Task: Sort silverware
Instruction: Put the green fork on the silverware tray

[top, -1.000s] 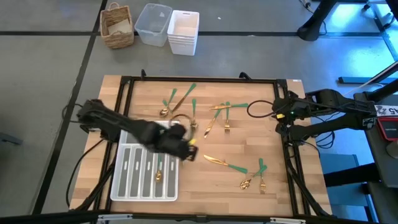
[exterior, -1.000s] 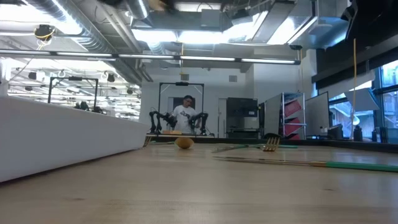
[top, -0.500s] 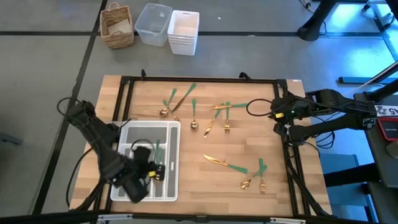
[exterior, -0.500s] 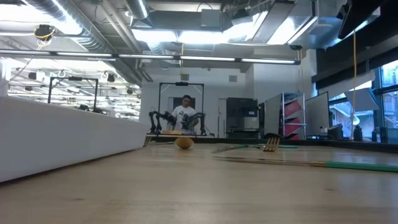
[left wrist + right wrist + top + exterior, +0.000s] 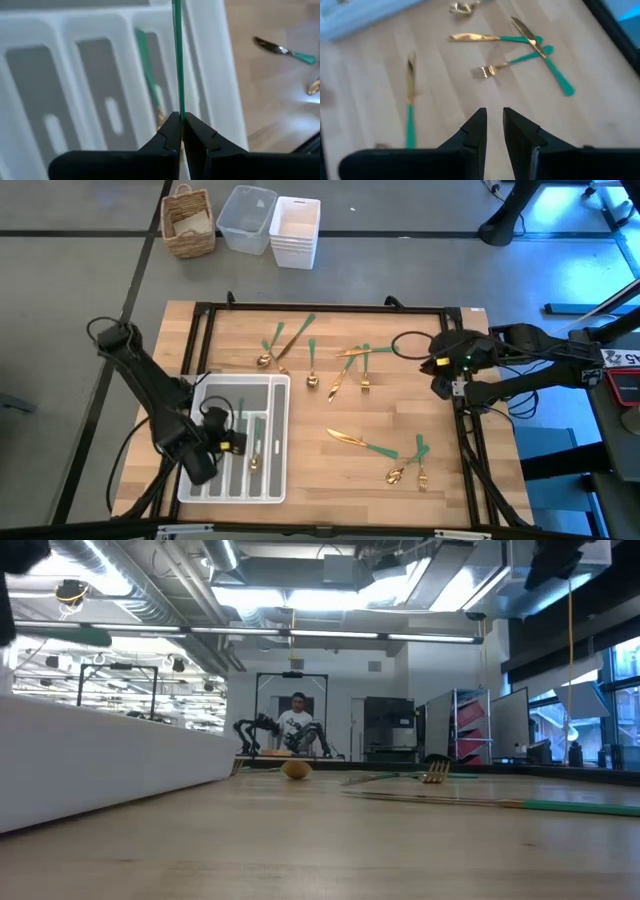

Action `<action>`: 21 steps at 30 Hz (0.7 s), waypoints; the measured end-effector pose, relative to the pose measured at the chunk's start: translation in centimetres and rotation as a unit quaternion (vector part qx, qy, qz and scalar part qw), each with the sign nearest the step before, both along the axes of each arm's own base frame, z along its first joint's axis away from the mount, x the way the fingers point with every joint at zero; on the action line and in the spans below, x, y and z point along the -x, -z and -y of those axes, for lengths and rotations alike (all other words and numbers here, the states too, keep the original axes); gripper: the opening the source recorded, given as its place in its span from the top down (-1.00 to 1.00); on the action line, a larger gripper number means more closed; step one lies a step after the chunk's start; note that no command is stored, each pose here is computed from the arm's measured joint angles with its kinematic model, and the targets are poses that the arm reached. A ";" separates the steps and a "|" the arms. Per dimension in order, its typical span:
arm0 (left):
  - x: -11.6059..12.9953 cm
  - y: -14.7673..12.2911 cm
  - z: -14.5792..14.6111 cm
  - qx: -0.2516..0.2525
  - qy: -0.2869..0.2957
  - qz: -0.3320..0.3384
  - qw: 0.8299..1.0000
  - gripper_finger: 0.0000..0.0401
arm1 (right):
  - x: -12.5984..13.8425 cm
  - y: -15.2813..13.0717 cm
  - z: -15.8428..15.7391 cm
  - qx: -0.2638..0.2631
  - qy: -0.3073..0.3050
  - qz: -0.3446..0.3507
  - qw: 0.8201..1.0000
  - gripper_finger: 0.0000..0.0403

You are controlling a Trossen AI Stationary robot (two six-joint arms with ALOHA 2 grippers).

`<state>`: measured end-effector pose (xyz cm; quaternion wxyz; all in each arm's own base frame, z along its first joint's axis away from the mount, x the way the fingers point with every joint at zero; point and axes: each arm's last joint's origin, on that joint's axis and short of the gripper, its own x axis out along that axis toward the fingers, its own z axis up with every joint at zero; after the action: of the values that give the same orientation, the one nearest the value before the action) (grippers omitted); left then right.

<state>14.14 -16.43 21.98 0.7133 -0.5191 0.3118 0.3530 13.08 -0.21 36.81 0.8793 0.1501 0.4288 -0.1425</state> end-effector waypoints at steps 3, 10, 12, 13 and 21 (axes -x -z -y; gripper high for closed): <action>1.3 1.1 -0.9 0.025 0.013 0.017 0.999 1.00 | -0.5 -0.2 0.0 -0.022 0.021 0.024 0.999 0.68; 2.6 6.1 -1.5 0.097 0.024 0.045 0.994 1.00 | -2.6 -0.5 -0.1 -0.061 0.064 0.075 0.993 0.68; 2.9 6.9 -1.8 0.098 0.023 0.030 0.994 1.00 | -3.4 -0.3 -0.1 -0.068 0.076 0.075 0.992 0.68; 3.1 7.1 -1.9 0.104 0.025 0.018 0.994 1.00 | -3.9 -0.2 0.0 -0.070 0.083 0.075 0.991 0.68; 3.0 7.1 -1.5 0.146 0.036 0.003 0.989 0.96 | -8.3 2.6 0.0 -0.067 0.119 0.006 0.991 0.68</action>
<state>11.17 -14.98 14.89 0.6429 -0.6070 0.3765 0.2765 21.43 -0.19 34.19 0.8468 0.2592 0.4110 -0.2165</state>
